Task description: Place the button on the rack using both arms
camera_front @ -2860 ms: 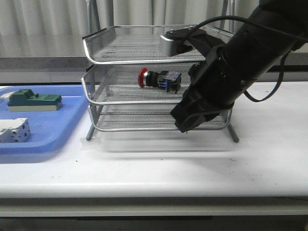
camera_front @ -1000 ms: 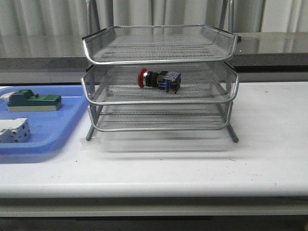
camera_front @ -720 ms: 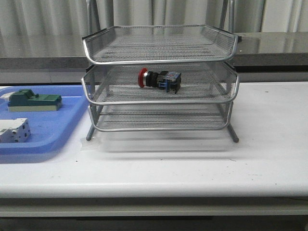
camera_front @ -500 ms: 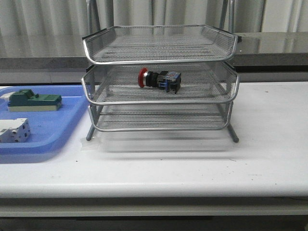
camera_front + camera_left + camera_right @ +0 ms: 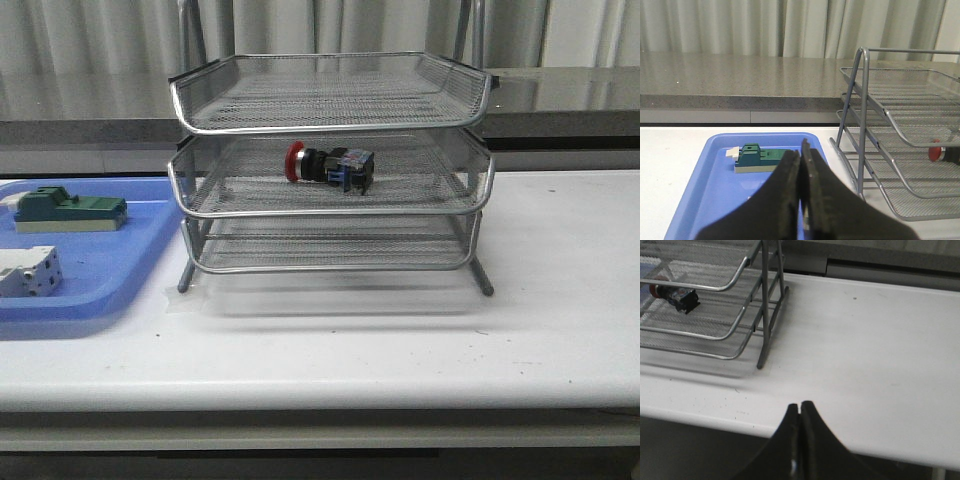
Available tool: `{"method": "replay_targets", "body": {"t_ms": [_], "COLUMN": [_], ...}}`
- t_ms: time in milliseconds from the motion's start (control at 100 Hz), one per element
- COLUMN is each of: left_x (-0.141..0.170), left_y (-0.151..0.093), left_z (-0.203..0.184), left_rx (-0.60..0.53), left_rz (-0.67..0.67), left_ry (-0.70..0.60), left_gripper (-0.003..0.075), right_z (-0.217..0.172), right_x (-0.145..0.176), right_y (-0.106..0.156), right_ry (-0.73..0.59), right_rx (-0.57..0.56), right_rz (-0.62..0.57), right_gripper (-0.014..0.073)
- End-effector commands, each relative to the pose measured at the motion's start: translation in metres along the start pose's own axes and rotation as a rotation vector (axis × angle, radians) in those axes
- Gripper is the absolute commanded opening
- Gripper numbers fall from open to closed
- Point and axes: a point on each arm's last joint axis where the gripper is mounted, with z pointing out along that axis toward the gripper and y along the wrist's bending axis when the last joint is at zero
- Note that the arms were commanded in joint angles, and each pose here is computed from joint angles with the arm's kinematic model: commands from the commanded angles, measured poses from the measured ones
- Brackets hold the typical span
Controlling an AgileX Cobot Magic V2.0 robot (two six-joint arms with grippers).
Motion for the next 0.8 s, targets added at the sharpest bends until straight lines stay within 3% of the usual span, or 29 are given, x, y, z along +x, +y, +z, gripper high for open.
{"method": "replay_targets", "body": {"t_ms": [0, 190, 510, 790], "left_x": [-0.016, -0.016, -0.016, -0.016], "left_y": [0.002, 0.002, 0.002, 0.002], "left_z": [0.0, 0.0, 0.0, 0.0], "left_rx": [-0.024, -0.024, -0.024, -0.024], "left_rz": [-0.014, -0.014, -0.014, -0.014], "left_ry": [-0.098, -0.098, -0.098, -0.098], "left_gripper": [-0.002, -0.002, -0.002, -0.002], "right_z": [-0.001, 0.006, 0.027, 0.031], "right_x": [-0.008, 0.019, 0.074, 0.081], "right_y": [0.001, 0.002, 0.002, 0.002], "right_ry": [-0.176, -0.313, -0.357, -0.377], "right_rx": [-0.005, -0.006, 0.037, 0.049], "right_rz": [0.008, 0.019, 0.077, 0.091], "right_gripper": [-0.006, -0.006, -0.006, -0.006]}}
